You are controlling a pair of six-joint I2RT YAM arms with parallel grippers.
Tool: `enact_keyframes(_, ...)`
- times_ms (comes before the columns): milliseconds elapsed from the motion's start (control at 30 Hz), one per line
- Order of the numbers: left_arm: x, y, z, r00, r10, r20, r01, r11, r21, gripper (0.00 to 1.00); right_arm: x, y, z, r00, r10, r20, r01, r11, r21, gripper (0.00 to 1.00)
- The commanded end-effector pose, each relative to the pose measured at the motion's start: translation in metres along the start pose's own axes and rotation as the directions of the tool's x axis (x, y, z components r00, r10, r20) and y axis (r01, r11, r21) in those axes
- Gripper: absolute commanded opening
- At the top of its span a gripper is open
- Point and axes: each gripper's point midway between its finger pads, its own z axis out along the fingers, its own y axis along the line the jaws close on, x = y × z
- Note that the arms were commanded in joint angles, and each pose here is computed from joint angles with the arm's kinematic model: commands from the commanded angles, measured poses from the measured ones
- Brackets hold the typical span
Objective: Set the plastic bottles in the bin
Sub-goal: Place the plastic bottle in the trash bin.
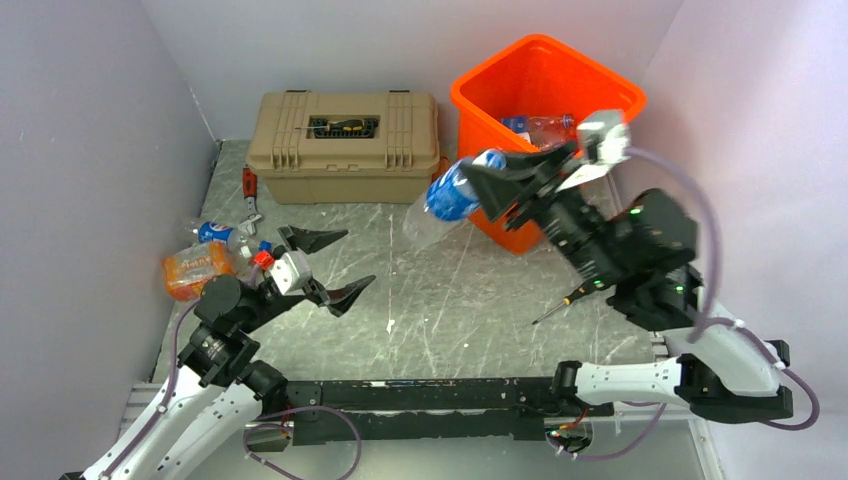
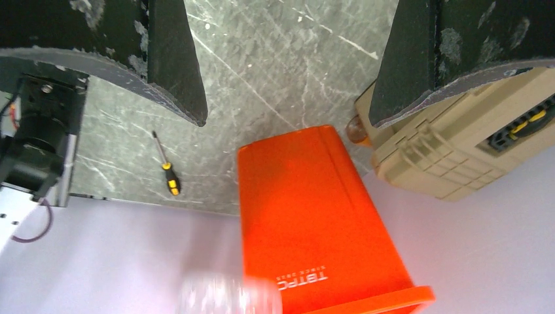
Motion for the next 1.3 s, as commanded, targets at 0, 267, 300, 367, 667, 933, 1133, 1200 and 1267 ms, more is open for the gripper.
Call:
enact_keyframes(0, -0.009, 0.022, -0.003, 1.000, 0.030, 0.007, -0.028, 0.993, -0.117, 0.99, -0.093, -0.025, -0.015, 0.968, -0.144, 0.206, 0.119, 0.984, 0.130, 0.00)
enact_keyframes(267, 0.002, 0.035, -0.001, 0.999, 0.008, -0.048, -0.016, 0.983, -0.181, 0.99, -0.157, -0.083, 0.003, 0.820, -0.507, 0.265, 0.280, 0.760, 0.586, 0.00)
enact_keyframes(300, 0.004, 0.038, 0.000, 0.998, 0.002, -0.060, -0.013, 0.981, -0.194, 0.99, -0.161, -0.106, 0.010, 0.821, -0.514, 0.248, 0.260, 0.723, 0.640, 0.00)
enact_keyframes(367, 0.008, 0.043, -0.001, 0.997, -0.010, -0.081, -0.008, 0.975, -0.221, 0.99, -0.155, -0.141, 0.019, 0.826, -0.506, 0.249, 0.225, 0.701, 0.677, 0.00)
enact_keyframes(667, 0.006, 0.059, -0.009, 0.997, -0.015, -0.070, -0.008, 0.945, -0.326, 0.99, -0.131, -0.258, 0.017, 0.847, -0.436, 0.305, 0.042, 0.627, 0.778, 0.00)
enact_keyframes(933, 0.007, 0.059, -0.007, 0.996, -0.031, -0.081, 0.003, 0.945, -0.326, 1.00, -0.089, -0.354, 0.018, 0.934, -0.300, 0.196, 0.002, 0.552, 0.834, 0.00)
enact_keyframes(1133, 0.012, 0.060, -0.005, 0.995, -0.047, -0.093, 0.014, 0.946, -0.325, 0.99, -0.035, -0.385, 0.017, 0.977, -0.179, 0.117, -0.002, 0.541, 0.841, 0.00)
enact_keyframes(1200, 0.012, 0.058, -0.004, 0.994, -0.049, -0.093, 0.017, 0.949, -0.316, 1.00, -0.026, -0.387, 0.014, 0.981, -0.162, 0.112, -0.008, 0.534, 0.846, 0.00)
enact_keyframes(1267, 0.012, 0.057, -0.004, 0.994, -0.048, -0.096, 0.016, 0.950, -0.312, 0.99, -0.020, -0.386, 0.011, 0.982, -0.154, 0.113, -0.014, 0.533, 0.846, 0.02)
